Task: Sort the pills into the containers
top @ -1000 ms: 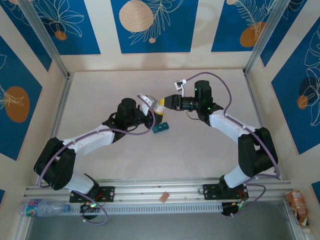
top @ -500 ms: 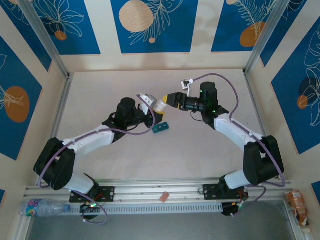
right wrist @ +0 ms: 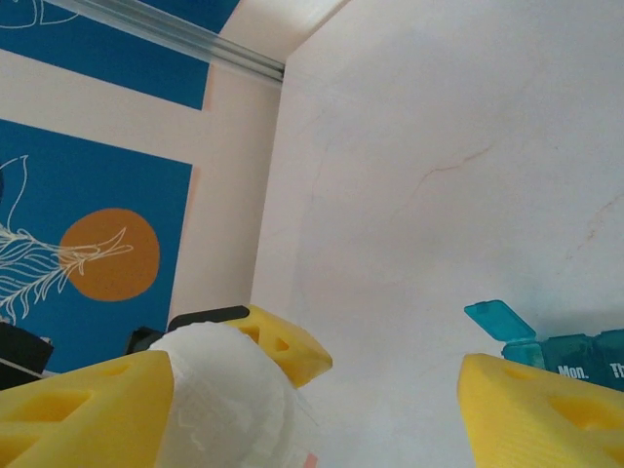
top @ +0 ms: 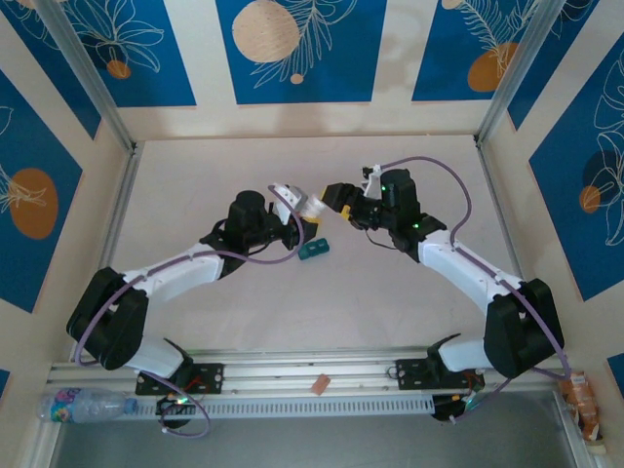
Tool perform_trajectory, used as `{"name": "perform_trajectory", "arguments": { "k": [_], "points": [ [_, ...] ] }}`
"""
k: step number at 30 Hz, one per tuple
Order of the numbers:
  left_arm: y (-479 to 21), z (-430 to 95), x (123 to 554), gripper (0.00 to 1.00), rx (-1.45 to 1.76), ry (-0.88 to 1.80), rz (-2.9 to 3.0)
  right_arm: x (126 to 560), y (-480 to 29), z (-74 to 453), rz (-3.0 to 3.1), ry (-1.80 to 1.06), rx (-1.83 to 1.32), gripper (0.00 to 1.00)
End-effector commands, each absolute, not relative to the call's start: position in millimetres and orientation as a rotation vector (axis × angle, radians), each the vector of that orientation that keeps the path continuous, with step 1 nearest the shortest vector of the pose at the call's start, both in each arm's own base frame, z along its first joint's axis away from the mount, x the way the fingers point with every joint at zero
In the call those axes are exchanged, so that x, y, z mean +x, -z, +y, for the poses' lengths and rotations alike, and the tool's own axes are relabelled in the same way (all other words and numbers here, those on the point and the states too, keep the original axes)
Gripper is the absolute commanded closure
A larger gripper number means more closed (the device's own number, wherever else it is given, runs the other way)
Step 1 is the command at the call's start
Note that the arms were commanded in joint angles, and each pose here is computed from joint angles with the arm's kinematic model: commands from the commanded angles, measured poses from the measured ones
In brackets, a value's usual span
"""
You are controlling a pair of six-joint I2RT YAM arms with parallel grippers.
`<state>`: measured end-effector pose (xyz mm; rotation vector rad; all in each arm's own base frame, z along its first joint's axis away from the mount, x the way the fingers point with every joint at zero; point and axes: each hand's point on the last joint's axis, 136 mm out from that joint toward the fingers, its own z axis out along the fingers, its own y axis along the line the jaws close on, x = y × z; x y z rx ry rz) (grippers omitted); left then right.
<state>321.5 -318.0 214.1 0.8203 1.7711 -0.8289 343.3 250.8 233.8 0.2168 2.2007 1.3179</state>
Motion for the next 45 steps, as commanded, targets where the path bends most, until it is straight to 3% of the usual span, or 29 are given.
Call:
{"name": "perform_trajectory", "arguments": {
  "k": [1,16,30,38,43,45],
  "points": [
    [-221,-319,327,1.0,0.827,0.817,1.738,348,-250,253,2.168,-1.304,0.233,0.24],
    [-217,-320,327,1.0,0.831,0.831,1.747,343,-251,273,2.184,-1.31,0.156,0.29],
    [-223,-322,324,1.0,0.826,0.855,1.737,343,-247,283,2.191,-1.35,0.046,0.58],
    [-246,-315,322,1.0,0.762,1.046,1.69,337,-257,269,1.993,-1.42,-0.319,0.58],
    [-254,-312,325,1.0,0.722,1.124,1.666,339,-251,261,1.998,-1.441,-0.339,0.56],
    [-253,-312,326,1.0,0.722,1.121,1.676,340,-254,260,2.002,-1.453,-0.322,0.51]
  ]
}}
